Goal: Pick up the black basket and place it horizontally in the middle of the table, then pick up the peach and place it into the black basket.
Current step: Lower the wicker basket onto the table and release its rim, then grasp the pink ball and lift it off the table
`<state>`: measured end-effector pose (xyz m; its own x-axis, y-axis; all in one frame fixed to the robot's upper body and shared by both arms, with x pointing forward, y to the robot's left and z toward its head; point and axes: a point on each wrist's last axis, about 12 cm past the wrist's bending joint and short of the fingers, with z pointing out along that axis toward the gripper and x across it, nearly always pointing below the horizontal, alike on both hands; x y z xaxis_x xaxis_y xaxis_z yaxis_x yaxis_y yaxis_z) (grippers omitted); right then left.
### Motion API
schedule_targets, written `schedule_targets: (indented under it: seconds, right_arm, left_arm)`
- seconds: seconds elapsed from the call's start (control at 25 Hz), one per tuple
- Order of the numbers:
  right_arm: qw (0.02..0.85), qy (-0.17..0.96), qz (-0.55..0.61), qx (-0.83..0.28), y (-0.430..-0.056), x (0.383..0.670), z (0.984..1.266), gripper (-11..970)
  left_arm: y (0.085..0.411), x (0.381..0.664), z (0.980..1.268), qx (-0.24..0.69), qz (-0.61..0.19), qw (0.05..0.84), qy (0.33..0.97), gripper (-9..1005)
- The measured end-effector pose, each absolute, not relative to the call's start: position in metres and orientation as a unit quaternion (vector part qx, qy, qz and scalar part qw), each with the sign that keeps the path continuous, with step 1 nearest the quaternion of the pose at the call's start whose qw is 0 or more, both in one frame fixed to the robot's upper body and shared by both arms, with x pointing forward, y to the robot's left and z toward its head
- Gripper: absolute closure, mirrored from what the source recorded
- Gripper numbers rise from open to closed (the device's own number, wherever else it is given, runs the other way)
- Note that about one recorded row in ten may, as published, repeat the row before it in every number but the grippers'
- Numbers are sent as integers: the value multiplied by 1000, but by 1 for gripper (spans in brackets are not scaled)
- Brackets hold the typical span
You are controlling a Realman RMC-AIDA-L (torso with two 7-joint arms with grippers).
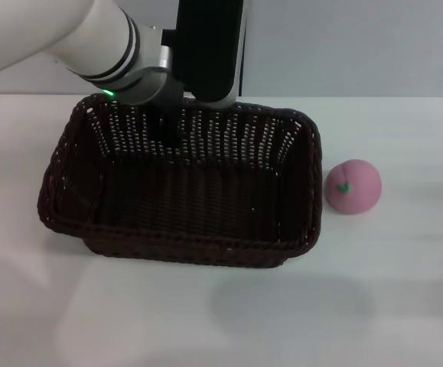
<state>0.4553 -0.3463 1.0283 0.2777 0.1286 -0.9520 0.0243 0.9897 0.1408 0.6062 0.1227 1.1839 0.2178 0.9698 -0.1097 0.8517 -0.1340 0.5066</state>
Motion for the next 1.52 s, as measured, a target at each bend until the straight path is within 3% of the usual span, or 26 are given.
schedule_targets:
  seconds: [0.28, 0.52, 0.64, 0.68, 0.72, 0.84, 0.92, 1.08, 1.16, 1.36, 1.48, 1.52]
  right_arm:
    - [799, 597, 32, 64, -347, 453, 1029, 455]
    - [811, 581, 62, 31, -354, 445, 1037, 457]
    - [795, 592, 128, -21, -370, 446, 1048, 458]
    - [781, 603, 156, -36, -376, 447, 1053, 458]
    - [766, 615, 177, -54, -383, 450, 1059, 459]
    - [717, 652, 229, -90, -398, 457, 1080, 460]
    - [683, 675, 255, -110, -404, 462, 1094, 461]
    - [591, 739, 284, -158, -409, 474, 1125, 462]
    - [548, 768, 285, -171, -408, 478, 1137, 463]
    - [425, 837, 286, -194, -394, 490, 1170, 464]
    - [354, 864, 292, -209, -379, 501, 1183, 466]
    - [331, 872, 294, -208, -375, 506, 1185, 466]
  left_arm:
    - [121, 607, 1189, 737, 125, 260, 611, 294]
    - [149, 607, 1223, 657, 85, 386, 642, 297]
    - [155, 606, 1226, 641, 74, 408, 645, 298]
    - [182, 600, 1226, 576, 44, 486, 656, 299]
    - [193, 595, 1221, 550, 36, 510, 660, 299]
    - [193, 595, 1221, 550, 36, 510, 660, 301]
    - [229, 574, 1195, 465, 13, 569, 678, 301]
    - [239, 567, 1187, 433, 3, 587, 685, 300]
    - [266, 546, 1166, 352, -46, 632, 689, 299]
    - [292, 524, 1141, 285, -98, 679, 669, 298]
    - [292, 524, 1141, 285, -98, 679, 669, 297]
    - [310, 507, 1113, 234, -145, 717, 640, 296]
